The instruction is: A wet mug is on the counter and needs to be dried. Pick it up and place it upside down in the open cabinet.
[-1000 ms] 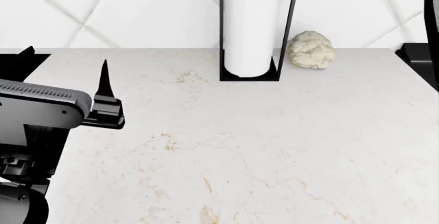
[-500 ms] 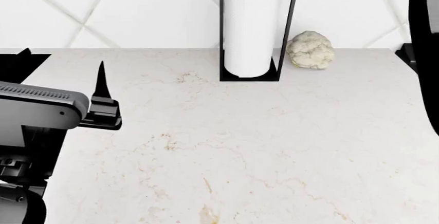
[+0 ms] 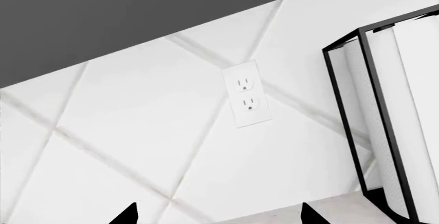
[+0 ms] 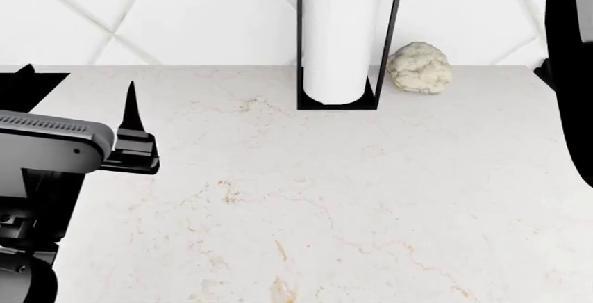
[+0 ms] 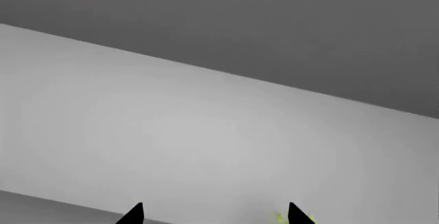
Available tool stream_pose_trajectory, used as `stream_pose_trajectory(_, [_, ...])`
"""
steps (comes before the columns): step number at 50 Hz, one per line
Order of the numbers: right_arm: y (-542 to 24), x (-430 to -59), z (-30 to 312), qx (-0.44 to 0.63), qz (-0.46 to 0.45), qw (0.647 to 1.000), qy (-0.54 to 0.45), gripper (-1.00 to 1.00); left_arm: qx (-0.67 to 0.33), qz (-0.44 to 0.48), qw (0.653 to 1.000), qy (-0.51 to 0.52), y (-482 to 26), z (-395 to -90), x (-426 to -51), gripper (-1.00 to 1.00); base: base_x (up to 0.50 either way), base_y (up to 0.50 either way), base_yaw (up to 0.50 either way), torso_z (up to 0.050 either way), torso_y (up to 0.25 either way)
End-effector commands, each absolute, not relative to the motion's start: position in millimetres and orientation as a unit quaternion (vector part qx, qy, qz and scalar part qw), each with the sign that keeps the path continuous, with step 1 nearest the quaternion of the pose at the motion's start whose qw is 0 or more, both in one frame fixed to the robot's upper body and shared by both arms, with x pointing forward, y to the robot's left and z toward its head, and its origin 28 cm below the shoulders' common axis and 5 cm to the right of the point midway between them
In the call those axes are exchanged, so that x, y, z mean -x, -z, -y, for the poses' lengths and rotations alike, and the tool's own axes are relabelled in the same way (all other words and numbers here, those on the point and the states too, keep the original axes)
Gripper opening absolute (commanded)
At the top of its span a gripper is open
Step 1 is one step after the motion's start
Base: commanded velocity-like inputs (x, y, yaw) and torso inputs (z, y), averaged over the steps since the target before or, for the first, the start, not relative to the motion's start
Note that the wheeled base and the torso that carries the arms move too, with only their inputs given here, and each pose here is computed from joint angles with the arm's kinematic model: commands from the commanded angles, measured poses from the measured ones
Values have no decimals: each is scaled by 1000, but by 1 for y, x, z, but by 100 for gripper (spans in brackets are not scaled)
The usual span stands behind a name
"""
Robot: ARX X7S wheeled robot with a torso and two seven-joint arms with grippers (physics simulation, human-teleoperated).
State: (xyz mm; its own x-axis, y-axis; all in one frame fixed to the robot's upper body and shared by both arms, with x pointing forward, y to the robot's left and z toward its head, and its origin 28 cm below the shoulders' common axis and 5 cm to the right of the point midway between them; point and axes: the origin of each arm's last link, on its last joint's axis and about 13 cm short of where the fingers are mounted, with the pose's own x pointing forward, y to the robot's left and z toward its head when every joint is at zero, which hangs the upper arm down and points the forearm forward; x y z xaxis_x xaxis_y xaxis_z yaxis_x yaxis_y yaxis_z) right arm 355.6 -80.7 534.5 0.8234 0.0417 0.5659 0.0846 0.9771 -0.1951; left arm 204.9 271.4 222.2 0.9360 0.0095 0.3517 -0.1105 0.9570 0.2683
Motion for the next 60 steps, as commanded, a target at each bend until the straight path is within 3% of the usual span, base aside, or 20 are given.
stream_pose_trajectory(1, [-515, -370, 86, 112, 265, 957, 19, 100, -143, 176, 973, -32, -222, -273, -204, 100, 0, 0, 0, 0, 0])
stream_pose_trajectory(21, [-548, -349, 83, 123, 364, 923, 17, 100, -142, 173, 974, -35, -219, -274, -204, 100, 0, 0, 0, 0, -1])
stream_pose_trajectory(60, [-582, -285, 73, 114, 456, 882, -18, 100, -143, 178, 973, -36, -222, -275, -201, 100, 0, 0, 0, 0, 0])
